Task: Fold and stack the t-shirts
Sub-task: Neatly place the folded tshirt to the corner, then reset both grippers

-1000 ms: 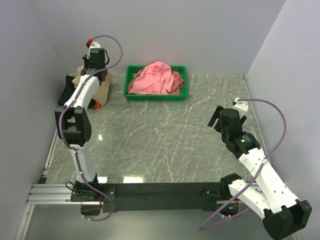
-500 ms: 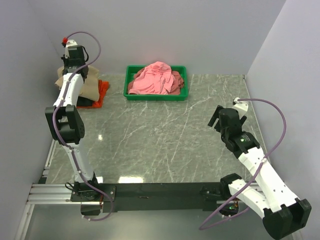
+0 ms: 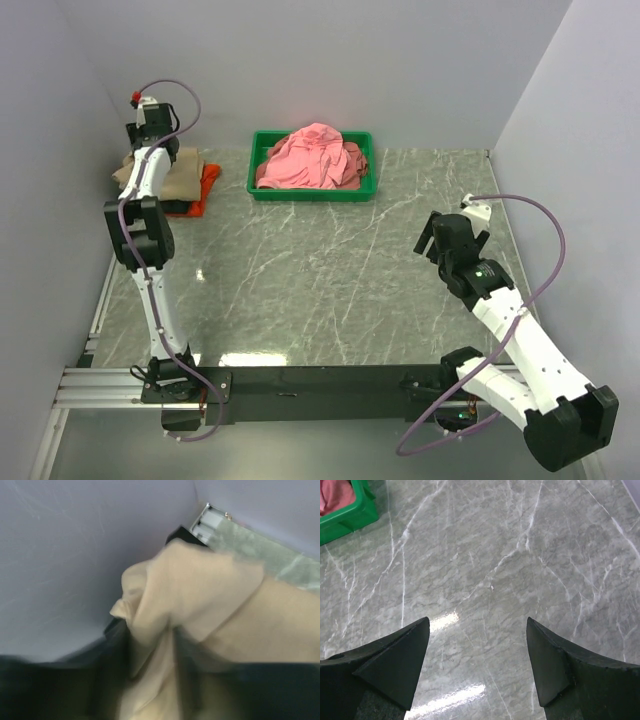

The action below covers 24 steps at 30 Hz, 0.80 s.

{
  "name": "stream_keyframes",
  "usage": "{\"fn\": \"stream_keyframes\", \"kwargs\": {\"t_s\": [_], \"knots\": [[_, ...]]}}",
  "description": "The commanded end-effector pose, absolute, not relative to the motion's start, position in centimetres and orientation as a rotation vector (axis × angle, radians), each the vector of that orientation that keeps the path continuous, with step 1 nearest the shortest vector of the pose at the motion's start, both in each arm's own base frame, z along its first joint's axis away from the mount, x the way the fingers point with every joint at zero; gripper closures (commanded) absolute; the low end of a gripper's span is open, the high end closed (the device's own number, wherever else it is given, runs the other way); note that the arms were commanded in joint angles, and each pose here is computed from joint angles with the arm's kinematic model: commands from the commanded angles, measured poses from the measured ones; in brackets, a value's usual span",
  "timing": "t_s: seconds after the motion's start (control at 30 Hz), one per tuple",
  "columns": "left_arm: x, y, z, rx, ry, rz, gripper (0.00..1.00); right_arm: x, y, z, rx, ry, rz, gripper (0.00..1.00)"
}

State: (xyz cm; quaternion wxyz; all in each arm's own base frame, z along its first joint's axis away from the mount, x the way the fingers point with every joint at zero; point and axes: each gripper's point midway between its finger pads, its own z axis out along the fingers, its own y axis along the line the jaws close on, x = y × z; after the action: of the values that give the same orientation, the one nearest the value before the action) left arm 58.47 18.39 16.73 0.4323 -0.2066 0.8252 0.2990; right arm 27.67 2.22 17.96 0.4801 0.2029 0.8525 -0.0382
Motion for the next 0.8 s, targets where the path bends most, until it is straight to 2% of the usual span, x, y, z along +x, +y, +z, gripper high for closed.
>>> {"fn": "stream_keyframes", "kwargs": {"t_s": [0.0, 0.03, 0.07, 0.23, 0.37, 0.53, 0.7, 0.73, 0.77], "knots": [[59.1, 20.1, 21.0, -0.608, 1.918, 0.793, 0.35, 28.1, 1.6, 19.4, 0.539, 2.033, -0.109, 0.16], [58.7, 20.7, 22.1, -0.649, 1.879, 0.838, 0.15, 28.1, 1.7, 19.4, 0.536, 2.038, -0.107, 0.16], [58.5, 20.8, 22.6, -0.666, 1.864, 0.843, 0.01, 28.1, 1.7, 19.5, 0.536, 2.039, -0.105, 0.16], [57.2, 20.2, 26.2, -0.718, 1.810, 0.768, 0.01, 28.2, 2.3, 19.7, 0.521, 2.054, -0.072, 0.15], [56.3, 17.5, 31.2, -0.737, 1.742, 0.532, 0.01, 28.0, 2.8, 20.3, 0.516, 2.039, -0.018, 0.15], [54.8, 12.4, 33.7, -0.747, 1.742, 0.267, 0.01, 27.3, 2.7, 21.1, 0.523, 2.006, 0.016, 0.14], [49.8, 2.6, 34.8, -0.766, 1.749, 0.060, 0.01, 26.6, 2.7, 21.5, 0.527, 1.977, 0.055, 0.15], [48.6, 0.6, 31.1, -0.733, 1.835, 0.041, 0.01, 26.5, 2.7, 21.5, 0.527, 1.974, 0.058, 0.15], [46.5, -2.4, 32.8, -0.701, 1.798, -0.041, 0.01, 26.3, 2.6, 21.5, 0.527, 1.973, 0.059, 0.14]]}}
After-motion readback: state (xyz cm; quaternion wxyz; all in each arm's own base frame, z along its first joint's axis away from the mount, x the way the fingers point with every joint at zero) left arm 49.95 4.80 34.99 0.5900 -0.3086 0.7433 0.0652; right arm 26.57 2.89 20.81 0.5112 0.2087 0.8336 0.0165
